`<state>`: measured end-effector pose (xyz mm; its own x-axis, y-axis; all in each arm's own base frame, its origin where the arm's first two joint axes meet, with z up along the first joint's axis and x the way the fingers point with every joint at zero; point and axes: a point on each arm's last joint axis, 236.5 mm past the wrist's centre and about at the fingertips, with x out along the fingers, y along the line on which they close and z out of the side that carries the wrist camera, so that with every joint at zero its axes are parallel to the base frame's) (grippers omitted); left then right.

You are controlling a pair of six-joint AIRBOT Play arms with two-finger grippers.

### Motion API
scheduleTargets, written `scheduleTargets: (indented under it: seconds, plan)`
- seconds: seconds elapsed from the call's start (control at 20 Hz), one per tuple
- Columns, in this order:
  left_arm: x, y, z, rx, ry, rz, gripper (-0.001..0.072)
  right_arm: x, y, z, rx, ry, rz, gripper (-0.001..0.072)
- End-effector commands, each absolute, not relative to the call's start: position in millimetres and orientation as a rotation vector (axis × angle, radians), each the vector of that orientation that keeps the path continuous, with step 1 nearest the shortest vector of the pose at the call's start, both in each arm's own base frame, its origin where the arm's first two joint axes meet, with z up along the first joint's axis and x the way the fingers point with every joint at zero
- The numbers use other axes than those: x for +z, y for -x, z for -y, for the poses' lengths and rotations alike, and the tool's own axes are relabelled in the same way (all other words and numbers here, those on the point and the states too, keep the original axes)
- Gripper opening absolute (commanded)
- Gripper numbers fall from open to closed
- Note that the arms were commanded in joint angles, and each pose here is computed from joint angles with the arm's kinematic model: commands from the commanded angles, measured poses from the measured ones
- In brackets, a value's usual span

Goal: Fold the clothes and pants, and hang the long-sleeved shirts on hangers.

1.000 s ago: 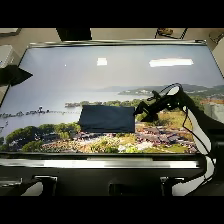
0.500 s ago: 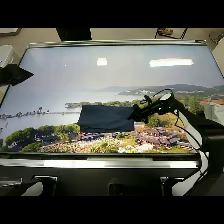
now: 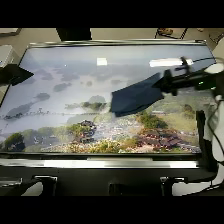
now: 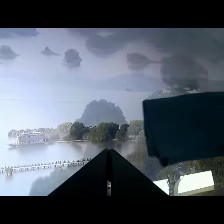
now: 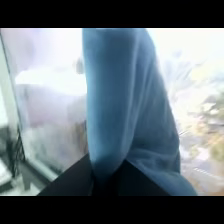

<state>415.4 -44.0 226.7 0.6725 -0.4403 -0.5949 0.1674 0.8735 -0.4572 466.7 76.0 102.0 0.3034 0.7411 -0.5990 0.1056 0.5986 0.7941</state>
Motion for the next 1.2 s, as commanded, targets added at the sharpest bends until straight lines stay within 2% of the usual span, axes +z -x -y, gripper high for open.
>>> scheduleTargets:
  seconds: [0.0, 0.45, 0.8, 0.95, 1.15]
  plan:
    - [226.6, -414.9, 48.8, -0.363, 0.378, -0.763, 0.0022, 165.6, -465.7, 27.4, 0.270, -0.877, -1.045, 0.0040]
    - [227.2, -411.7, 70.5, -0.412, 0.359, -0.773, 0.0022, 219.0, -399.3, 253.3, -0.196, -1.104, -0.698, 0.0040]
    - [227.8, -411.9, 72.9, -0.417, 0.359, -0.771, 0.0022, 245.7, -326.4, 309.2, -0.330, -1.169, -0.569, 0.0040]
    - [228.1, -411.9, 73.2, -0.419, 0.360, -0.770, 0.0022, 237.6, -291.9, 314.4, -0.390, -1.191, -0.621, 0.0041]
    - [228.1, -411.9, 73.0, -0.418, 0.360, -0.770, 0.0022, 193.9, -231.7, 319.0, -0.619, -1.182, -0.848, 0.0042]
